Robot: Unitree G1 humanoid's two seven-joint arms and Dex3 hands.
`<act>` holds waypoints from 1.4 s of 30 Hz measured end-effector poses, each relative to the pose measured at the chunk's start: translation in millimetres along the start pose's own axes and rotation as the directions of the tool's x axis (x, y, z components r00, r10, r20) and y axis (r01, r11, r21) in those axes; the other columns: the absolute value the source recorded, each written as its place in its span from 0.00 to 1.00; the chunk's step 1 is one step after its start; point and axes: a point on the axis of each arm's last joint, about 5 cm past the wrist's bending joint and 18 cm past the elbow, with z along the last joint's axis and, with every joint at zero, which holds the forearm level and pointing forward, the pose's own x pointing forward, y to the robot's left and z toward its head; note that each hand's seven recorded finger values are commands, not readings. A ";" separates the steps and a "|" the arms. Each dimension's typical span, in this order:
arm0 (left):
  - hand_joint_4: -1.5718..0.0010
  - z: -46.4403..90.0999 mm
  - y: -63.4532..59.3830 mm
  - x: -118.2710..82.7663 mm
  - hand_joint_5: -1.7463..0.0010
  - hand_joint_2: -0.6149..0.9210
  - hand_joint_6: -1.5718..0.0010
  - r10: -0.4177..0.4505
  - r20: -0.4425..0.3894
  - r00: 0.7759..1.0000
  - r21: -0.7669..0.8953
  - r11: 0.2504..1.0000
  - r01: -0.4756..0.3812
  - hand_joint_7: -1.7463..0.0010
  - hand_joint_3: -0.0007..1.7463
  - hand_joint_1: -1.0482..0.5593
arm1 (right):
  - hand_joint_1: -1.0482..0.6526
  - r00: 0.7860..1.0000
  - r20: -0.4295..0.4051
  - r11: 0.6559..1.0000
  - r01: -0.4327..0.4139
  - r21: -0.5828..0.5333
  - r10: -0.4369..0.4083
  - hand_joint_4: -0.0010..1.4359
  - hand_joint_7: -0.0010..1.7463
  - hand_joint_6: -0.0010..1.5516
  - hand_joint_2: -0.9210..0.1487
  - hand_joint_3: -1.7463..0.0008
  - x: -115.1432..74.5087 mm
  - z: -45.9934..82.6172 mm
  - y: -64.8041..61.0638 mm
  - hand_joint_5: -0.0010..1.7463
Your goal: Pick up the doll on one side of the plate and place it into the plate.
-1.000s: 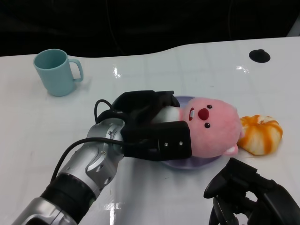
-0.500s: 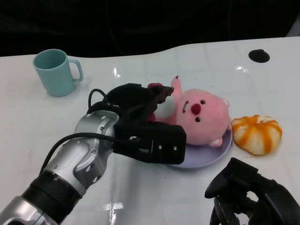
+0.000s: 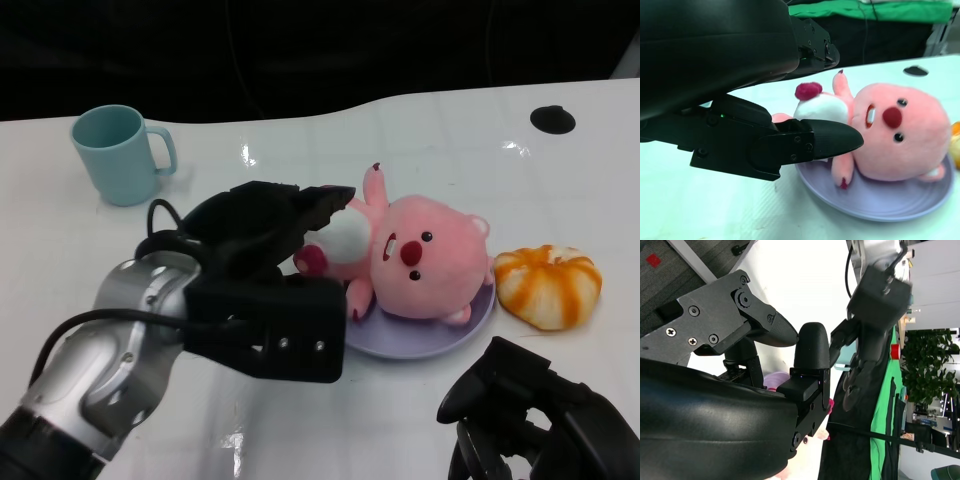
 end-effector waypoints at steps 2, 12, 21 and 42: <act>0.95 -3.9 2.4 -8.7 0.86 1.00 0.90 0.028 0.019 0.999 -0.037 0.999 -0.027 0.98 0.24 0.12 | 0.46 1.000 0.000 1.000 0.000 0.000 0.000 0.44 0.86 0.33 0.28 0.37 0.0 0.0 0.0 1.00; 0.74 -34.3 -12.2 -54.7 0.60 1.00 0.70 0.153 0.076 0.985 -0.551 0.830 -0.086 0.93 0.16 0.39 | 0.46 1.000 0.001 1.000 0.000 -0.004 0.000 0.44 0.86 0.34 0.28 0.37 -0.7 0.1 -1.9 1.00; 0.56 -39.2 -26.7 -81.0 0.41 0.97 0.47 0.250 0.040 0.967 -0.804 0.583 -0.117 0.84 0.22 0.49 | 0.46 1.000 0.002 1.000 0.004 -0.010 -0.004 0.44 0.86 0.34 0.27 0.37 -0.5 0.3 -3.8 1.00; 0.48 -11.7 -50.0 -125.9 0.00 0.76 0.52 0.063 -0.149 0.987 -0.974 0.164 -0.158 0.16 0.71 0.59 | 0.46 1.000 -0.001 1.000 0.007 -0.010 -0.007 0.44 0.86 0.34 0.27 0.38 -1.8 0.4 -7.5 1.00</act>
